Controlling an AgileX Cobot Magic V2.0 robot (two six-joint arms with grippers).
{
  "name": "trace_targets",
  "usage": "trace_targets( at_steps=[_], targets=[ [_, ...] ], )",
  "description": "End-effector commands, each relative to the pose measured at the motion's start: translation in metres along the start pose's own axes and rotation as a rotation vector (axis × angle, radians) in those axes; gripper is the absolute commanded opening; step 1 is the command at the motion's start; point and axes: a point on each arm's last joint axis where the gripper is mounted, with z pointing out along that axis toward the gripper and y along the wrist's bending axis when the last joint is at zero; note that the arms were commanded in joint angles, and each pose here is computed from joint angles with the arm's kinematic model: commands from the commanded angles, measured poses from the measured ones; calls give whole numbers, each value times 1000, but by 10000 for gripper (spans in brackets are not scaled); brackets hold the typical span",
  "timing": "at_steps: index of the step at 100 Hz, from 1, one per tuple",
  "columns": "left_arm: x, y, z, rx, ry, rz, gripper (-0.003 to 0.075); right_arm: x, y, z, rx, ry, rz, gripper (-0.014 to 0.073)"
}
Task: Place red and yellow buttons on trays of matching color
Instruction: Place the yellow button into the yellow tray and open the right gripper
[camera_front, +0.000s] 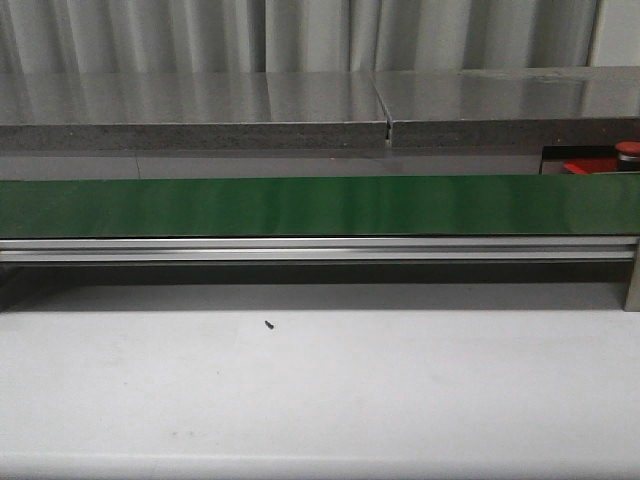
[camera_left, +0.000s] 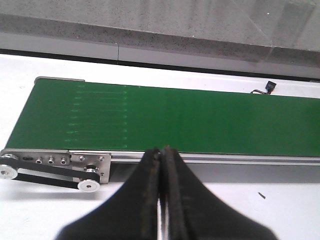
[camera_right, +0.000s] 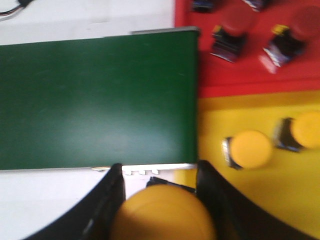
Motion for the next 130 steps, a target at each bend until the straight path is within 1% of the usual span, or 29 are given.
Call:
trace_targets(
  at_steps=[1, 11, 18, 26, 42, 54, 79, 116, 123, 130],
  targets=[
    [-14, -1, -3, -4, -78, -10, -19, 0, -27, -23, 85, -100, 101, 139],
    [-14, -1, -3, -3, -76, -10, -19, 11, -57, -21, 158, -128, 229, 139],
    [-13, -2, -3, -2, -71, -10, -19, 17, -71, -17, 197, -142, 277, 139],
    [-13, -2, -3, -1, -70, -10, -19, 21, -81, -8, 224, -148, 304, 139],
    [-13, -2, -3, -1, -69, -9, -19, 27, -96, 22, 226, -84, 338, 139],
    [-13, -2, -3, -1, -69, -9, -19, 30, -107, 43, 238, -62, 355, 139],
    [-13, -2, -3, -1, -71, -10, -19, 35, -120, 70, 253, -33, 373, 141],
    [-14, -1, -3, -7, -85, -10, -19, 39, -129, 89, 272, -31, 386, 144],
    [-14, -1, -3, -7, -85, -10, -19, 41, -129, 94, 267, -17, 392, 159],
    [-14, -1, -3, -7, -85, -10, -19, 43, -129, 99, 262, -2, 394, 194]
  ],
)
